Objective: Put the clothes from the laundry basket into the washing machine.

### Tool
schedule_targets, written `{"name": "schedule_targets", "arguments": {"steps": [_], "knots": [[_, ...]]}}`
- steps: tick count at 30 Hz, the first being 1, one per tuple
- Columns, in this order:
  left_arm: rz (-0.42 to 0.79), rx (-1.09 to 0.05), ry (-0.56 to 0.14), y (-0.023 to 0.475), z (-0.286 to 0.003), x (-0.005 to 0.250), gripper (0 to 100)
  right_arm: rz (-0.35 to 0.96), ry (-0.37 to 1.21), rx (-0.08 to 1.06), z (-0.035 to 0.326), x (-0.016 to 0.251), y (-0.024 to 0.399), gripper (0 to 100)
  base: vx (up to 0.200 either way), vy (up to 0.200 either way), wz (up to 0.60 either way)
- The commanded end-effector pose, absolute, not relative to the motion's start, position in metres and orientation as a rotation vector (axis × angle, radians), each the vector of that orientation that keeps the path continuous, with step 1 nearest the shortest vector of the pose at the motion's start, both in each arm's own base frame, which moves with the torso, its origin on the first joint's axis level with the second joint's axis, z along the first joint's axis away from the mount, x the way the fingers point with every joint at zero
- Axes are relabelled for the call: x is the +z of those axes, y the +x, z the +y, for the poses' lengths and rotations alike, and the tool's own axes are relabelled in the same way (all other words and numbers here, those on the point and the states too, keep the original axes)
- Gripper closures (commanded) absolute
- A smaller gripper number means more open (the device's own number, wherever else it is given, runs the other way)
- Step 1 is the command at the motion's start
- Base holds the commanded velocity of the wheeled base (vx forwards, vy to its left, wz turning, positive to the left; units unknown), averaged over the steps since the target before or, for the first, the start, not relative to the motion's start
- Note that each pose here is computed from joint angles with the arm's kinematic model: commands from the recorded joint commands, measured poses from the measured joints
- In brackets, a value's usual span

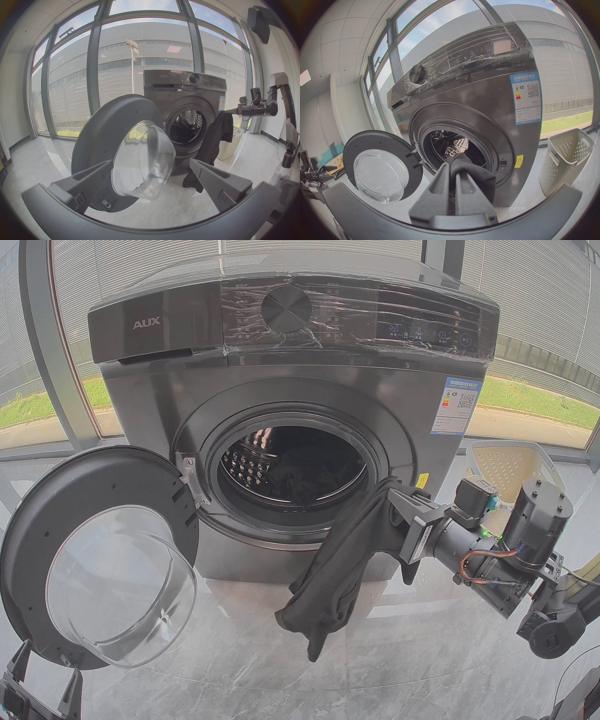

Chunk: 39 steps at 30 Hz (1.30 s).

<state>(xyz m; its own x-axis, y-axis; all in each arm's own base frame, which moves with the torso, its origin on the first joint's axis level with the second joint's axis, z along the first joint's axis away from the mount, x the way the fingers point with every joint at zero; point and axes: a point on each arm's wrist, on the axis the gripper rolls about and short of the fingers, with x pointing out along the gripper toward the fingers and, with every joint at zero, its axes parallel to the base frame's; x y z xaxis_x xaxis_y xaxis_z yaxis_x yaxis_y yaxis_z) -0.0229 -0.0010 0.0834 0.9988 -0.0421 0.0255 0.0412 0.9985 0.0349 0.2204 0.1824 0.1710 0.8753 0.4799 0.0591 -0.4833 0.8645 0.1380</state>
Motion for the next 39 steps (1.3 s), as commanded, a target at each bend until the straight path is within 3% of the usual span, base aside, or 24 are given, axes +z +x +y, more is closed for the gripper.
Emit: {"name": "schedule_targets", "arguments": {"steps": [1,4,6,10,17,25,29,35,39], "knots": [[-0.186,-0.125,0.018,-0.035,-0.003,0.128,0,0.007,0.149,0.503,0.192,0.161,0.227,100,0.000,0.000,0.00],[-0.149,-0.230,0.041,-0.030,-0.006,0.142,0,-0.007,0.157,0.519,0.200,0.162,0.231,100,0.000,0.000,0.00],[-0.054,-0.359,0.058,-0.016,-0.009,0.145,0,-0.039,0.172,0.543,0.209,0.164,0.234,100,0.000,0.000,0.00],[0.108,-0.478,0.044,0.011,-0.010,0.147,0,-0.067,0.185,0.546,0.221,0.166,0.245,100,0.000,0.000,0.00],[0.217,-0.688,0.034,0.065,-0.020,0.159,0,-0.105,0.207,0.553,0.228,0.173,0.254,100,0.000,0.000,0.00],[0.306,-0.776,0.057,0.122,-0.045,0.154,0,-0.146,0.223,0.563,0.229,0.179,0.260,100,0.000,0.000,0.00],[0.401,-0.763,0.094,0.143,-0.067,0.144,0,-0.137,0.222,0.561,0.234,0.175,0.261,100,0.000,0.000,0.00],[0.422,-0.787,0.108,0.166,-0.088,0.140,0,-0.138,0.224,0.555,0.237,0.174,0.263,100,0.000,0.000,0.00],[0.462,-0.767,0.125,0.197,-0.110,0.120,0,-0.131,0.222,0.545,0.237,0.172,0.264,100,0.000,0.000,0.00]]}}
